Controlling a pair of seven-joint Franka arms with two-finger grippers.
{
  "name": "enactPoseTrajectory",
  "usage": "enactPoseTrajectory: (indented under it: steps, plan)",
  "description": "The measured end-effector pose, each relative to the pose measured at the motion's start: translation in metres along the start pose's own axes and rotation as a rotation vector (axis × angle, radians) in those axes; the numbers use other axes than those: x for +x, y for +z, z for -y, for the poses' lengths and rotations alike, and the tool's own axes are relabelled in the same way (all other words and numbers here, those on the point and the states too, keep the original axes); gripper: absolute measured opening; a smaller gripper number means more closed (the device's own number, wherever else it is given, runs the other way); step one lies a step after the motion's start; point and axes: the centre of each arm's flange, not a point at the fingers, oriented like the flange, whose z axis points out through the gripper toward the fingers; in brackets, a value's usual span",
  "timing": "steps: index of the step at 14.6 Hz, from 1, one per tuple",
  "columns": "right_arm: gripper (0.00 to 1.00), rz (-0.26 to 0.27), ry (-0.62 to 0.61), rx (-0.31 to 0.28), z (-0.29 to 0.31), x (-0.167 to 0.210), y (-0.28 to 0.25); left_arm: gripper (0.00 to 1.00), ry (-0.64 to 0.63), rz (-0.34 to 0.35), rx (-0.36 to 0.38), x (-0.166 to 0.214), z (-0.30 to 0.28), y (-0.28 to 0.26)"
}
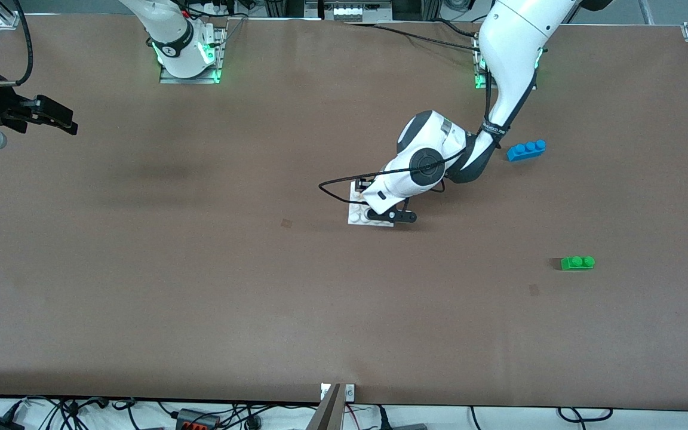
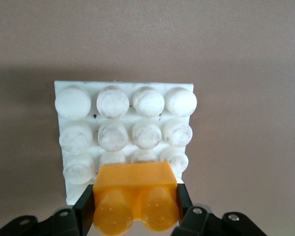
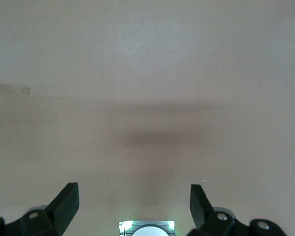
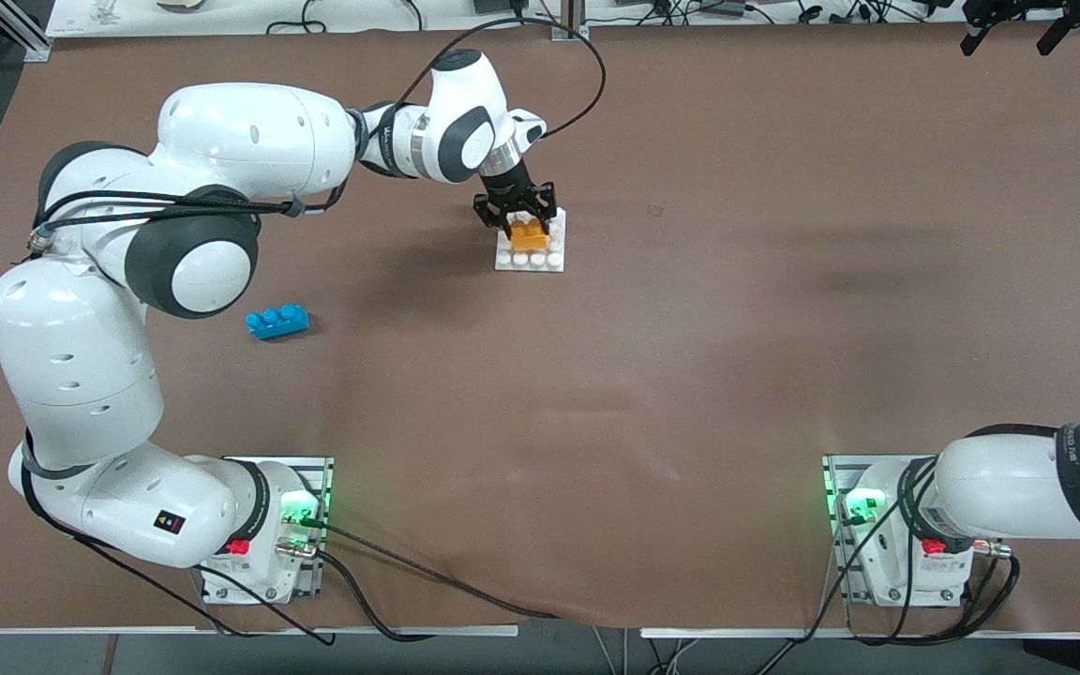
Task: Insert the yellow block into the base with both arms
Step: 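Lower the yellow brick onto the plate studs and press it down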
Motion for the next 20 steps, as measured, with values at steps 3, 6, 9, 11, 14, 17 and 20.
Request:
enactPoseTrajectory:
  steps: [3, 6, 9, 11, 14, 17, 20]
  plan:
    - [1.0, 0.0, 0.0, 0.0, 0.0, 0.0, 0.0, 0.68, 0.004, -0.009, 0.004, 0.001, 0.002, 0.001]
    - [1.0, 0.0, 0.0, 0.0, 0.0, 0.0, 0.0, 0.68, 0.025, -0.018, 0.026, 0.001, 0.003, 0.003]
    - [1.0, 0.0, 0.0, 0.0, 0.0, 0.0, 0.0, 0.68, 0.035, -0.016, 0.038, 0.0, 0.004, 0.007]
    - [1.0, 0.0, 0.0, 0.0, 0.0, 0.0, 0.0, 0.68, 0.039, -0.01, 0.045, -0.001, 0.004, 0.013]
    - [1.0, 0.0, 0.0, 0.0, 0.0, 0.0, 0.0, 0.68, 0.054, -0.002, 0.053, -0.006, -0.002, 0.021]
    - [1.0, 0.0, 0.0, 0.0, 0.0, 0.0, 0.0, 0.68, 0.064, -0.004, 0.059, -0.008, -0.005, 0.022]
    - [1.0, 0.0, 0.0, 0.0, 0.0, 0.0, 0.0, 0.9, 0.055, -0.01, 0.059, -0.005, -0.002, 0.019]
